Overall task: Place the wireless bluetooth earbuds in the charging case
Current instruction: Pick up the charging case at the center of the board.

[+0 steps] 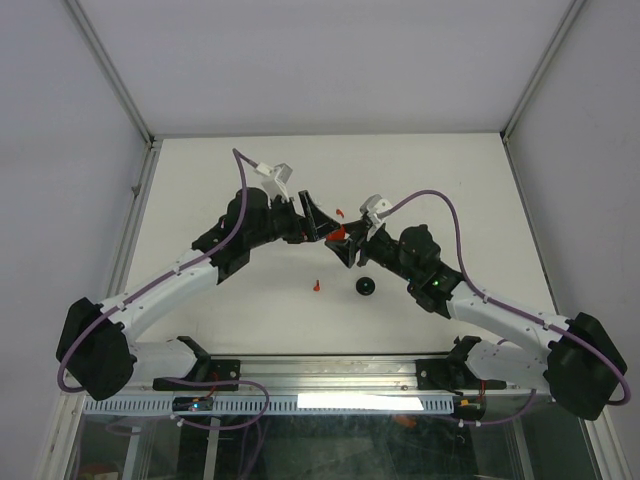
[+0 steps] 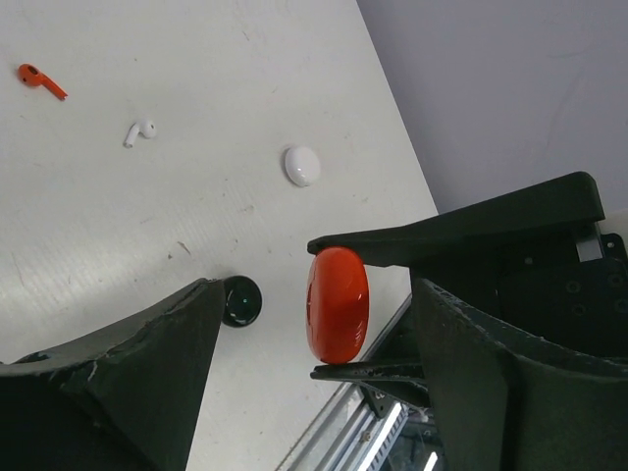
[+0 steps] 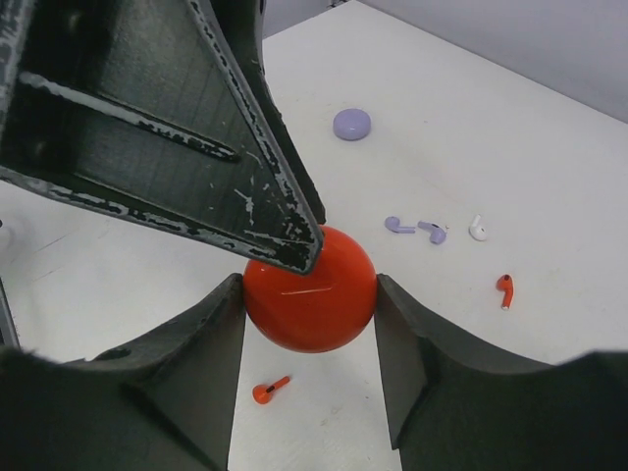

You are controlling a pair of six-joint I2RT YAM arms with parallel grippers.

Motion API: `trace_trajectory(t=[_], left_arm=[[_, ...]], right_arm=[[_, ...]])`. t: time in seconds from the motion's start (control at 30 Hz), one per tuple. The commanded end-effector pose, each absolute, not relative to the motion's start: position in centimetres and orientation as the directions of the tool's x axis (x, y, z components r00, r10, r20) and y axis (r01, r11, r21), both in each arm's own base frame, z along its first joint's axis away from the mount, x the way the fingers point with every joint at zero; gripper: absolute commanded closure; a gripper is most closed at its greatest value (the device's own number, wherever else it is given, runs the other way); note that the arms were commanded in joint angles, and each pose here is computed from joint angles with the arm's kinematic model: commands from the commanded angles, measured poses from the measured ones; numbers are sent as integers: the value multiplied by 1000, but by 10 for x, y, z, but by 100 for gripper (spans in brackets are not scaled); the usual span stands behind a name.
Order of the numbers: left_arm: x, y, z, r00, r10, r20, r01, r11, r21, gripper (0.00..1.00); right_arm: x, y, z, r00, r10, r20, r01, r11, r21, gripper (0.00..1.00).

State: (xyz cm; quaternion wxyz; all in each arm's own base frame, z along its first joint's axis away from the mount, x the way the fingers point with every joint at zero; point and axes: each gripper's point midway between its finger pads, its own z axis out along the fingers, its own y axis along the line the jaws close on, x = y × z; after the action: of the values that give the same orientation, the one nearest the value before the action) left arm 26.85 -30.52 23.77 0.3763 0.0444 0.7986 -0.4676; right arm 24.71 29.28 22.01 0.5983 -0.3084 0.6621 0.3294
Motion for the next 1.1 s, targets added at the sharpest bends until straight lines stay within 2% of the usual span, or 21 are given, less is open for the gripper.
trace_trajectory(t=[0.0, 0.37, 0.67, 0.77, 1.07], left_arm=[[266, -315, 258, -703, -313, -638, 462, 482, -745, 23], [255, -319, 254, -737, -307, -602, 461, 423, -780, 42], [248, -324, 255, -746, -284, -602, 487, 383, -785, 71], [249, -322, 256, -726, -278, -630, 512, 395, -763, 83], [253, -305, 274, -582, -164, -796, 671, 456, -585, 99]], right_arm=[[245, 297, 254, 0, 68, -998, -816, 577, 39, 55], [246, 296, 254, 7, 75, -997, -810, 586, 39, 55], [246, 296, 253, 6, 78, -997, -809, 586, 41, 55], [243, 298, 250, -7, 63, -998, -819, 572, 42, 50], [247, 281, 245, -87, -19, -996, -793, 606, 57, 49]])
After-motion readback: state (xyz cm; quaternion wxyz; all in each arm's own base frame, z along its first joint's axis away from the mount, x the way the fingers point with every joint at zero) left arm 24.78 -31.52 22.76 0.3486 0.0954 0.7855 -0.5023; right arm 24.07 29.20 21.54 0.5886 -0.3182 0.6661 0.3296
